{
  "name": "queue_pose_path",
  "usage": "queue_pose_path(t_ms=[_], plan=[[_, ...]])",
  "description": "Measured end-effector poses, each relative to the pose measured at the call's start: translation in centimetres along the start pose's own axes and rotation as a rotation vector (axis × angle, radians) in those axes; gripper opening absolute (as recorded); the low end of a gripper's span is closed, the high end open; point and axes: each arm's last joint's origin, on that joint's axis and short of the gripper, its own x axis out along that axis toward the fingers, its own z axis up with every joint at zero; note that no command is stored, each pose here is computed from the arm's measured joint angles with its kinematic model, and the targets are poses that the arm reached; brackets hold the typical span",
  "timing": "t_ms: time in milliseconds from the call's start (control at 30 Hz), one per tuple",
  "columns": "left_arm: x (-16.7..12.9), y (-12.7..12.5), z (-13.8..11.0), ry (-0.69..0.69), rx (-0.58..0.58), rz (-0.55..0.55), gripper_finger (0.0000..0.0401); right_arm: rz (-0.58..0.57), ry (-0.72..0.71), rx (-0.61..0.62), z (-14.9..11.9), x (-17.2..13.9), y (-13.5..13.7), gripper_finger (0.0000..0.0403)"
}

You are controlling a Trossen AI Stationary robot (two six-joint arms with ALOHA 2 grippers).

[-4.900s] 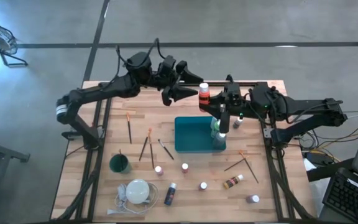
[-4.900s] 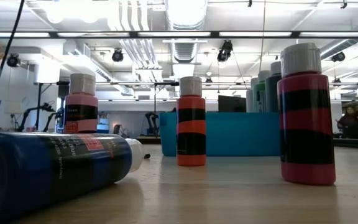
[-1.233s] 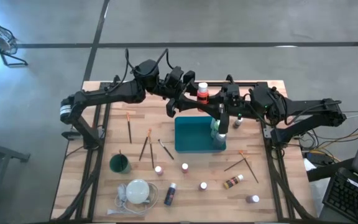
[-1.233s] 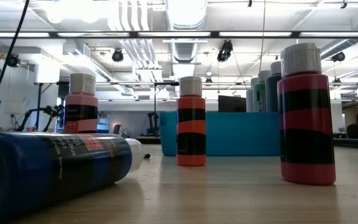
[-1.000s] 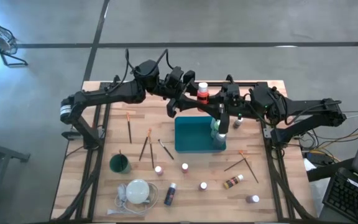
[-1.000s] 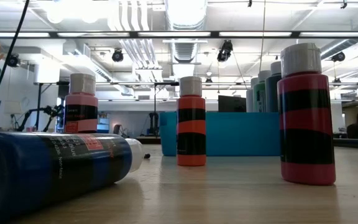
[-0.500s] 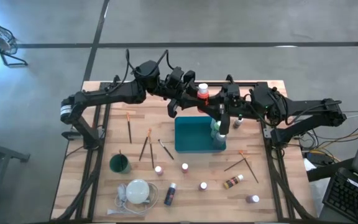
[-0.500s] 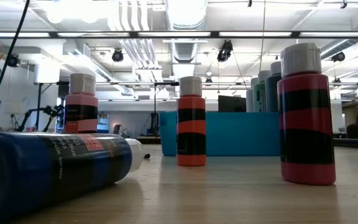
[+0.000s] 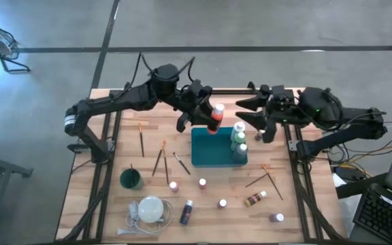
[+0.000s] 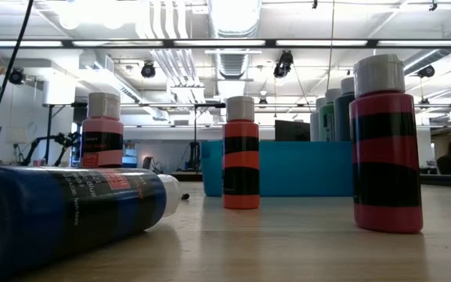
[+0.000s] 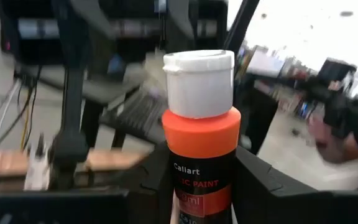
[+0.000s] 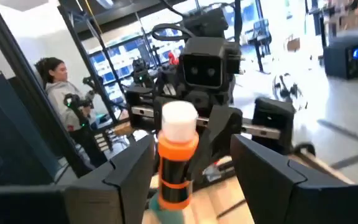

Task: Pick & Place Paint Supplies
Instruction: Put the orange paint bottle into the blue bin

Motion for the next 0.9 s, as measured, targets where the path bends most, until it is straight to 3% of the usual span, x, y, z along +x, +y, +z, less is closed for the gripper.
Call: queue_pose_path(t_ms=[267,467,900], plan=[[-0.6,-0.3,-0.4,0.193,-0.077,0.080,0.0119,-0.108,0.204,0.096,1.0,-2.3,-0.1,0.0198],[0.1,0.1,-0.6,0.259,-0.131,0.149,0.0119,-0.159,0.331,0.044,1.7,-0.1,0.5,0.0205],[0.4,-0.3,-1.1,0.330,-0.178,0.139,0.0119,-0.248,0.490,-0.011,3.3,4.0,0.6,0.0199]])
